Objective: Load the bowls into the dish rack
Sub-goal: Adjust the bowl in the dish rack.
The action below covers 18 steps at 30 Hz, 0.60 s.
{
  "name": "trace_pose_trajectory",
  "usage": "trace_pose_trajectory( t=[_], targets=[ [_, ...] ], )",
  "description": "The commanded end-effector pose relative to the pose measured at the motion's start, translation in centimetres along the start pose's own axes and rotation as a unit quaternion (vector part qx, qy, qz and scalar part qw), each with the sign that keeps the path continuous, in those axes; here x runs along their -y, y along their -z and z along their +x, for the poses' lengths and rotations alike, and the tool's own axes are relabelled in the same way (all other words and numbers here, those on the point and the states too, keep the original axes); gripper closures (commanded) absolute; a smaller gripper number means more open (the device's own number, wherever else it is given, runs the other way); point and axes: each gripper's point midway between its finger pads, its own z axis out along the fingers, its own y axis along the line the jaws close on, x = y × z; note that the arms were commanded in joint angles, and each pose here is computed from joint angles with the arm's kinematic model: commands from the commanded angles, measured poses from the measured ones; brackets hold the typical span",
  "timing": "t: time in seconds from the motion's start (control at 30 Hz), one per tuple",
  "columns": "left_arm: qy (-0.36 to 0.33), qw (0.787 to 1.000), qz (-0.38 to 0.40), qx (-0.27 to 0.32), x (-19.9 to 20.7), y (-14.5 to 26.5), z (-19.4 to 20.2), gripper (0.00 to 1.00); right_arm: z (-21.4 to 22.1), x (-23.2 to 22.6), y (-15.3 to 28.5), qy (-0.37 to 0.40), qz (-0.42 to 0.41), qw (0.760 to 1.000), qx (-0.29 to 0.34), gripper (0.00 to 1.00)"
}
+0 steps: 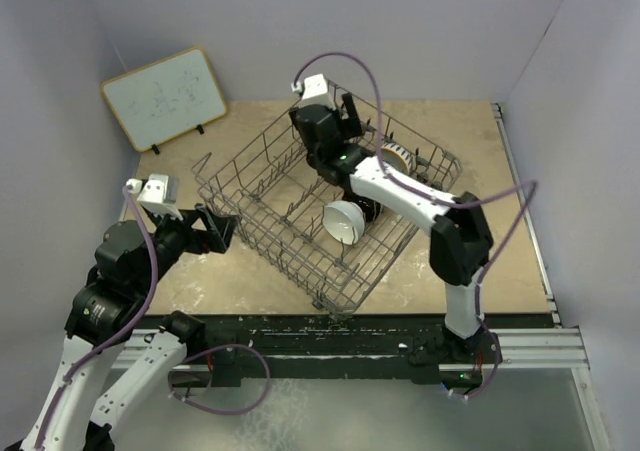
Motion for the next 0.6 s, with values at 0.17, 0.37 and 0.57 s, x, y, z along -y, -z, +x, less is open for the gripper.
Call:
trace_pose_trajectory(
  t=[0.17, 0.37, 0.57],
  targets=[
    [-0.013, 1.0, 0.004, 0.019, 1.3, 1.5, -4.1, 0.01, -3.2, 9.0, 4.8, -0.137, -0.061, 0.989, -0.001, 0.0],
    [-0.015, 1.0, -0.009, 0.008, 1.3, 2.0, -5.1, 0.01, 0.4, 13.3, 6.8, -0.19, -0.069, 0.979, -0.022, 0.0],
    [-0.009, 1.0, -0.017, 0.001, 1.1, 2.0, -5.1, 0.01, 2.3, 15.2, 8.3, -0.192, -0.058, 0.979, -0.024, 0.0]
  ],
)
